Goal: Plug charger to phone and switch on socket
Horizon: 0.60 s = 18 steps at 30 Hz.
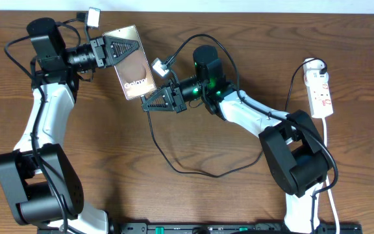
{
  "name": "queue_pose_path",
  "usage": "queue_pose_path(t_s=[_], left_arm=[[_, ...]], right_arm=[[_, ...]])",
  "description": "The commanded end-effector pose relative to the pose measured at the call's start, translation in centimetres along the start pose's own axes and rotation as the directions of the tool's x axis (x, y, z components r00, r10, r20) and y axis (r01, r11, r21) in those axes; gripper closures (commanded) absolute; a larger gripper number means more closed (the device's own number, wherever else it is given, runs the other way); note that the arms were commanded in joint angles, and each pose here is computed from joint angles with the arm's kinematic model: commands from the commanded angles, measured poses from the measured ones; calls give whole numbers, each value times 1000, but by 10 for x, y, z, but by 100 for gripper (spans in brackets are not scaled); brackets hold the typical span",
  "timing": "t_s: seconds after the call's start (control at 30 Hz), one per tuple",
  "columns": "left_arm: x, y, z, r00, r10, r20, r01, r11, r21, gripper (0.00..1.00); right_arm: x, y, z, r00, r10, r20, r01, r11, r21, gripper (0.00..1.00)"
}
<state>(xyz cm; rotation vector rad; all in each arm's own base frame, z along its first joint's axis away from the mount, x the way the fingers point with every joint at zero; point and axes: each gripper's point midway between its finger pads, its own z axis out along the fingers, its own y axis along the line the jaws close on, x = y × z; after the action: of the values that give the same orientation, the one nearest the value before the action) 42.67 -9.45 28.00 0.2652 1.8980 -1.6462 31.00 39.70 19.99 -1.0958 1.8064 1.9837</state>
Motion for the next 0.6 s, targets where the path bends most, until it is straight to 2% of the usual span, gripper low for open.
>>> queue_pose_path(t_s=[0.0,0.57], left_arm=[[16,-17,7,997,27,-70,-21,996,82,92],[19,-14,7,997,18,-71,-12,997,81,93]], right_arm=[[-29,-20,-16,993,-51,110,36,991,129,99],[-31,-23,-17,991,-45,124,27,989,143,98]])
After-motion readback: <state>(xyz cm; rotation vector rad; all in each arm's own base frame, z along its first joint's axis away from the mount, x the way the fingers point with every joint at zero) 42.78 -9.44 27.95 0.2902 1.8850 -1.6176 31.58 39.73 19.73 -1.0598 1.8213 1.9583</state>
